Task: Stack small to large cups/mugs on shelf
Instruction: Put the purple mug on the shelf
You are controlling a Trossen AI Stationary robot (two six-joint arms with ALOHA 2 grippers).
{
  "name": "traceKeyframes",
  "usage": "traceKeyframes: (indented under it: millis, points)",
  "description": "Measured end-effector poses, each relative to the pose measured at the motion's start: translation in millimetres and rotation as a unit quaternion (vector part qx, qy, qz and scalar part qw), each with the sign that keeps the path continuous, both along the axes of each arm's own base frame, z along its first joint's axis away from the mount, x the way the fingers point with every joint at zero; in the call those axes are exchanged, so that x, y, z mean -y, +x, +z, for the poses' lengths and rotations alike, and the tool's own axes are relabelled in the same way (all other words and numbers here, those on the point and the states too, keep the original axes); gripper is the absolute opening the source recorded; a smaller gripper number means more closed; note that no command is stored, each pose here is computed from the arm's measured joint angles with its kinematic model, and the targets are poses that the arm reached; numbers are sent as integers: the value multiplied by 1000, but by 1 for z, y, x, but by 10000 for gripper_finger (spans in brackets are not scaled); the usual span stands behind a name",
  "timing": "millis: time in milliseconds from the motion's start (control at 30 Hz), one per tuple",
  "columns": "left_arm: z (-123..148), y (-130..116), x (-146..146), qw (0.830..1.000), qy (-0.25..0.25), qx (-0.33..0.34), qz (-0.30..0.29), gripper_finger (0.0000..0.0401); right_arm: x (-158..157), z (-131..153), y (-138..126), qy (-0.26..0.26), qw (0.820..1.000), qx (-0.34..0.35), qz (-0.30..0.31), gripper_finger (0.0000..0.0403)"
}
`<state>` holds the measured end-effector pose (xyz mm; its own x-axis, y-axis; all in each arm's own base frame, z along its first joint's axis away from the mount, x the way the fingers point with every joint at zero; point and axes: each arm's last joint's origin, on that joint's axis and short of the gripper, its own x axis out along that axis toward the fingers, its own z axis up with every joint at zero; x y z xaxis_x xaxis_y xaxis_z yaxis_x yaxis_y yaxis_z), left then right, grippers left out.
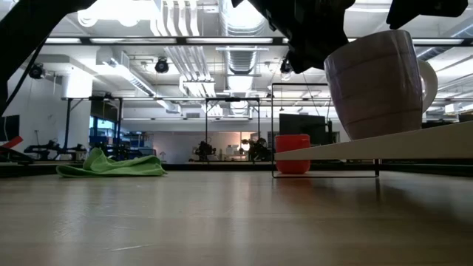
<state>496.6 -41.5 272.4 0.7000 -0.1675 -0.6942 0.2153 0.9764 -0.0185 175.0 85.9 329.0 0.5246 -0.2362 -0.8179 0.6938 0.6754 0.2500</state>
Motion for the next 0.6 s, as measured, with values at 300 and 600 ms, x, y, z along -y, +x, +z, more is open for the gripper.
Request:
traceKeyframes:
  millis: [300, 600]
  points:
    - [2, 3, 1, 1000, -1, 19, 0, 32, 0, 0, 0, 1, 1000, 1, 0, 47]
    - [0, 4, 1, 1000, -2, 29, 0, 32, 0, 0, 1, 1, 1000, 2, 0, 47]
